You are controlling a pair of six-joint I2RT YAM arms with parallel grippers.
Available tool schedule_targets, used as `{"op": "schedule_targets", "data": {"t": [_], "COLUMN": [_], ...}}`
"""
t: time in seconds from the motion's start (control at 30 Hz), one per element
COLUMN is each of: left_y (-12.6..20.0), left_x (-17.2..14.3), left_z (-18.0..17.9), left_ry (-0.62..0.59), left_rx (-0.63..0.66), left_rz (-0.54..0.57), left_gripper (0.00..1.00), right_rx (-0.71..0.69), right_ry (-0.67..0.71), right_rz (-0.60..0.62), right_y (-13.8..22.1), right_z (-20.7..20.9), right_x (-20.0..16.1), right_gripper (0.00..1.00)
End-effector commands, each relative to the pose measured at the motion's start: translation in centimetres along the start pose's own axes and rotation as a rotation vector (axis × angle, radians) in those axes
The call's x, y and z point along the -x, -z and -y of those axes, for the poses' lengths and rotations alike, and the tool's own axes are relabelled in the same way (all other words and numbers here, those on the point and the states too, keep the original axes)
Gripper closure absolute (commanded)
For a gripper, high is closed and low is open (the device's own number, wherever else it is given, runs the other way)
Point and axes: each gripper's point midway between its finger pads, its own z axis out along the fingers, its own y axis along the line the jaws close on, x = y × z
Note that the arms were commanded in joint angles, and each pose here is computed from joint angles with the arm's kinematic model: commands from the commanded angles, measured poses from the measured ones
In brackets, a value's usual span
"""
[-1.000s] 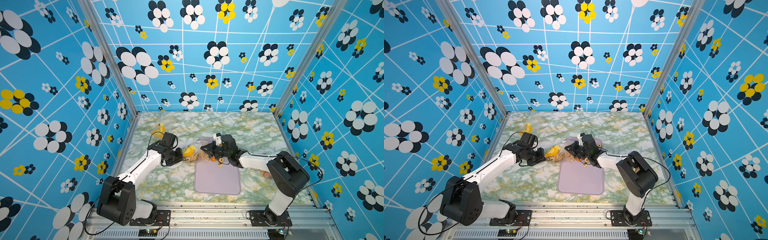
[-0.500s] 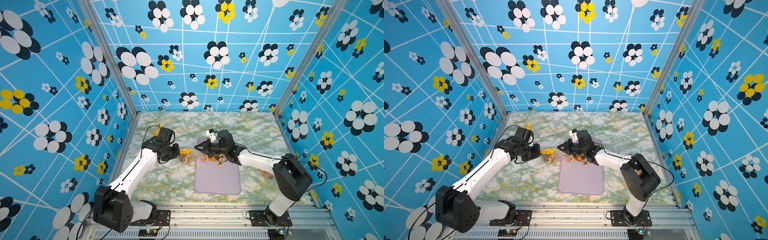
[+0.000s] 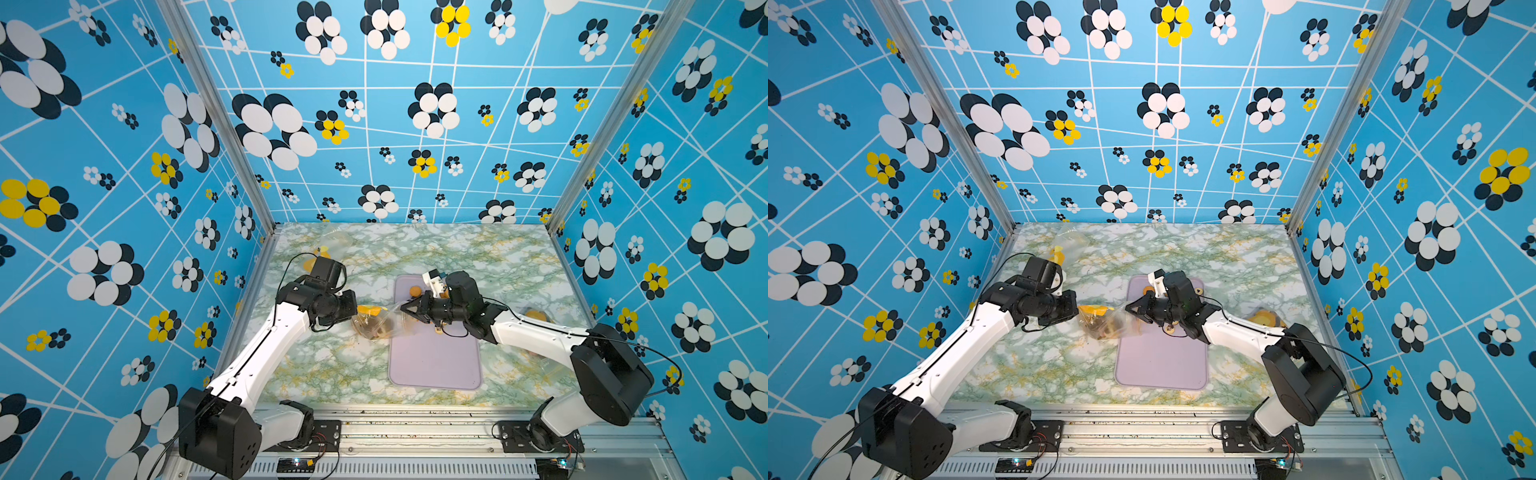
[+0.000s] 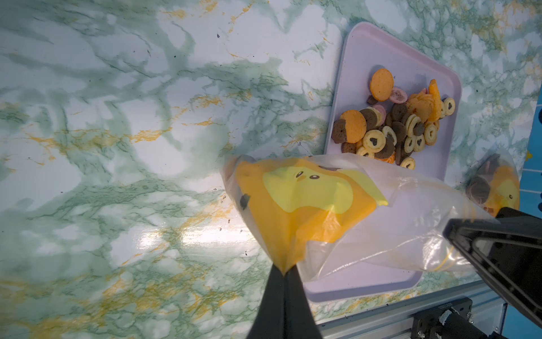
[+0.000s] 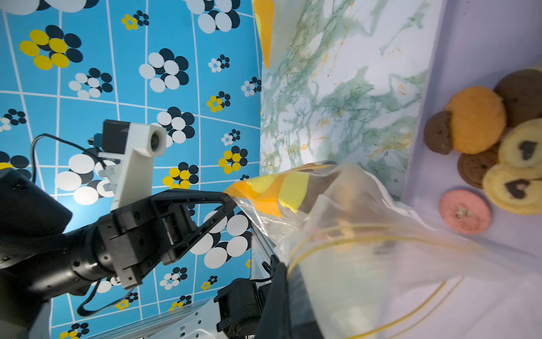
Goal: Pour cookies out of the ziploc bag
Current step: 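Pick up the ziploc bag from the center of the board, then pour the cookies out of the ziploc bag onto the tray.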
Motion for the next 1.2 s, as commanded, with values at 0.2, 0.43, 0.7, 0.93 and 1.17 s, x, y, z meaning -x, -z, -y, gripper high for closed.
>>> {"op": "schedule_targets", "data": {"t": [0.2, 0.43, 0.7, 0.93, 1.17], "left_y": [-3.1, -1.9, -3.0, -4.4, -5.3], "left_x": [-0.6, -0.4, -0.6, -0.5, -1.4], "left_z": [0.7, 0.7, 0.4, 1.0, 1.5], "left_ry": [-0.002, -0.027, -0.018, -0.016, 0.006], "left_rx": [-0.068, -0.066, -0.058, -0.071, -0.1], "left_rz": [-0.057, -0.005, -0.028, -0.069, -0.124], "left_gripper": [0.99, 0.15, 0.1, 0.31, 0.51], "right_rx": [-0.167, -0.112, -0.086, -0.101, -0.117], "right_ry": [-0.047, -0.034, -0.028, -0.001, 0.021], "right_rz": [0.031, 0.022, 0.003, -0.011, -0.024], "right_y": [-0.4, -0.7, -0.5, 0.4, 1.3], "right_z": [8.5, 7.4, 6.6, 6.2, 6.1], "right_x": [0.9, 0.9, 0.7, 0.1, -0.5], "right_gripper": [1.0, 1.0, 0.92, 0.76, 0.76]}}
